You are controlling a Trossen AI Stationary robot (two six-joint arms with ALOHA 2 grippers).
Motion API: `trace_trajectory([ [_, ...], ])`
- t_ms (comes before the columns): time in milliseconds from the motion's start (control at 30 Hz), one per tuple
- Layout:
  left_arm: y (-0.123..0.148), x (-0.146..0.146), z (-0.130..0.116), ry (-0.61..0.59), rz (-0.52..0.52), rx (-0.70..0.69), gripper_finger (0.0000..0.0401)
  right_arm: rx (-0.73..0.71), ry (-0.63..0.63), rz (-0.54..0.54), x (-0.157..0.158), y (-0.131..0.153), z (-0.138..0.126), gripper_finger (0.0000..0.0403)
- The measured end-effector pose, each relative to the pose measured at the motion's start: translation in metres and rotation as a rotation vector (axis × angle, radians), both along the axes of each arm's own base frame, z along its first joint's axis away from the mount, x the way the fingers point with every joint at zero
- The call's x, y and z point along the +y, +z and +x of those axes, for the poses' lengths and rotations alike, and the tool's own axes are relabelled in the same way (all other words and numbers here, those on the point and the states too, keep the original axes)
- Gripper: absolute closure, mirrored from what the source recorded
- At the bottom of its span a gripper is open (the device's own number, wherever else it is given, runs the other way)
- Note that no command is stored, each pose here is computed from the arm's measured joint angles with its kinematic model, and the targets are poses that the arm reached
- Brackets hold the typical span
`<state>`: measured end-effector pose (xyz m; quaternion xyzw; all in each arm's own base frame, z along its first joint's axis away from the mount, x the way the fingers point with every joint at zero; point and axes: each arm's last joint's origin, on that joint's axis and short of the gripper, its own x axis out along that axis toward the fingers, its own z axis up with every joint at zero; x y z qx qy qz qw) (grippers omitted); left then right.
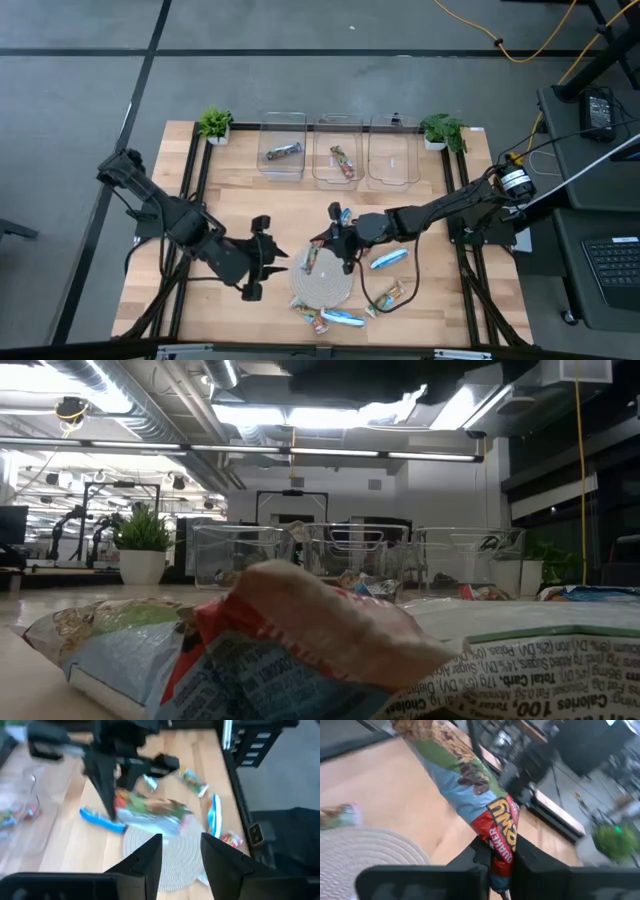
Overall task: Pick and place Granola Bars by type
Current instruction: Put the red granola bar into the center transparent bin
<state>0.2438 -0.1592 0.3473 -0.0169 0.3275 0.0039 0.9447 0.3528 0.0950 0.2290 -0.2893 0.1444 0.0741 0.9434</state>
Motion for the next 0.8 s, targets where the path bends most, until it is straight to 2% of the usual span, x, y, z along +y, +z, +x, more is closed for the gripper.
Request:
trace_trajectory([
  [100, -0.021, -0.003, -0.004, 0.019, 0.002, 0.051, 0.0281, 0.018, -0.08, -0.001, -0.004, 0.005, -0.005, 0.0364],
  [267, -0.059, -0.005, -0.009, 0.077, -0.03, 0.104, 0.0289, 0.049, -0.193, 0.027, -0.018, 0.031, -0.024, 0.0362],
  [500, -0.108, -0.002, -0.009, 0.091, -0.069, 0.05, 0.0294, 0.154, -0.404, 0.147, -0.066, 0.084, -0.04, 0.0368],
  [667, -0.123, 0.001, -0.006, 0.079, -0.053, -0.032, 0.029, 0.162, -0.515, 0.181, -0.096, 0.118, -0.042, 0.0372],
  [800, -0.128, 0.001, -0.006, 0.063, -0.034, -0.08, 0.0291, 0.148, -0.572, 0.201, -0.112, 0.129, -0.044, 0.0364],
])
